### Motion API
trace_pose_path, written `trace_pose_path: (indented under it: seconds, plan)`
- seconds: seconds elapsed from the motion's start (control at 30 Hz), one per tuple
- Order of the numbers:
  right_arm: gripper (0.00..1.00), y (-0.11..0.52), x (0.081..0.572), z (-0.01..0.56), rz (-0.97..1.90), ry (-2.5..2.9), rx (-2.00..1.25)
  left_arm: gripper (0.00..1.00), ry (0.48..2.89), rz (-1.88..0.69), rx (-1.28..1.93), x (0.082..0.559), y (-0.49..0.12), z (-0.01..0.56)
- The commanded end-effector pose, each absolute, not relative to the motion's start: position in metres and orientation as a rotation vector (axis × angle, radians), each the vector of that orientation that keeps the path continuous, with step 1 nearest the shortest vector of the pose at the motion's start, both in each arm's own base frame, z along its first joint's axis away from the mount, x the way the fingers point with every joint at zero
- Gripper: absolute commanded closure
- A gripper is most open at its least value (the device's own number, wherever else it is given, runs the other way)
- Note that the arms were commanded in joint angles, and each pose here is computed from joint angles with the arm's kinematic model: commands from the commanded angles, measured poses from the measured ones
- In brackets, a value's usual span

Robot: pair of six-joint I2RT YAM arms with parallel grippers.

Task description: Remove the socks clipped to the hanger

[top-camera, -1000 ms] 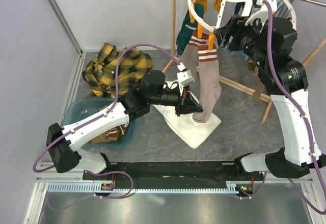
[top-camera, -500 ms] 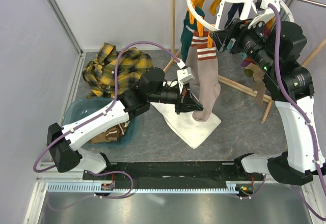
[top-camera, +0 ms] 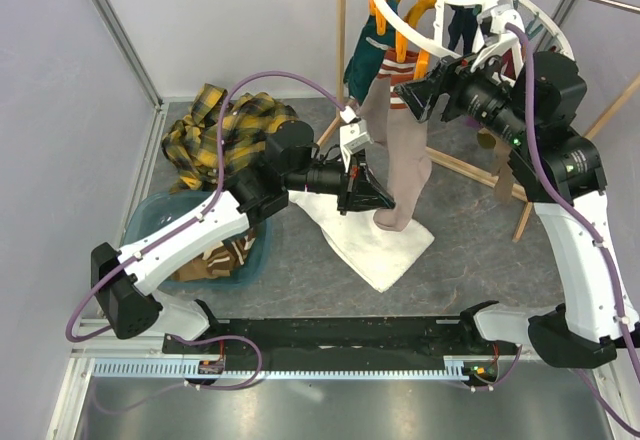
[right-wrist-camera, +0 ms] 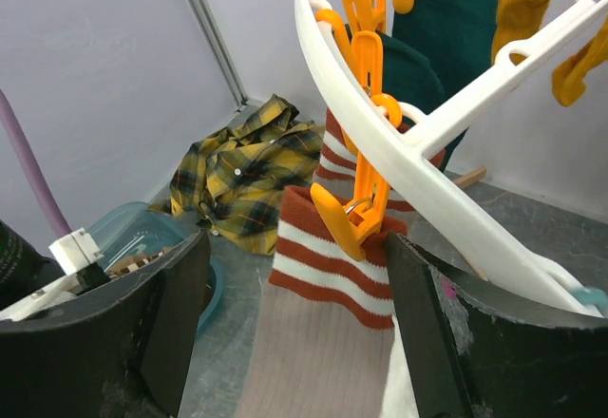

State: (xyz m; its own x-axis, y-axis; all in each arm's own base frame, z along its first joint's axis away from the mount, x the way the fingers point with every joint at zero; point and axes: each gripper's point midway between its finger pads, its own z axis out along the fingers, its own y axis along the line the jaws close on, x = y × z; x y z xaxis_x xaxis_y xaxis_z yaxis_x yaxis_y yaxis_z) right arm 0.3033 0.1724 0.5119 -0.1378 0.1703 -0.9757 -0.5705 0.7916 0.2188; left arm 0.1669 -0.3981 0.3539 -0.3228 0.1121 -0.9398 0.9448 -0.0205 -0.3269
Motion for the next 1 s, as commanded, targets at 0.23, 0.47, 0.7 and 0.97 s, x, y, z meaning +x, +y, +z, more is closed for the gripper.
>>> trace_pose_path:
  seconds: [0.23, 0.47, 0.7, 0.97]
  plan:
    - [0.15, 0.171, 0.324, 0.517, 0.598, 1.505, -0.324, 0.98, 1.48, -1.514, 1.179, 0.158, -0.397, 0.373]
    - [0.14, 0.175, 0.331, 0.518, 0.593, 1.449, -0.344, 0.98, 1.476, -1.527, 1.19, 0.16, -0.396, 0.372]
    - [0.2, 0.177, 0.337, 0.517, 0.572, 1.423, -0.373, 0.98, 1.477, -1.53, 1.193, 0.163, -0.395, 0.372]
    - [0.29, 0.179, 0.332, 0.521, 0.582, 1.361, -0.394, 0.98, 1.473, -1.544, 1.198, 0.162, -0.396, 0.372]
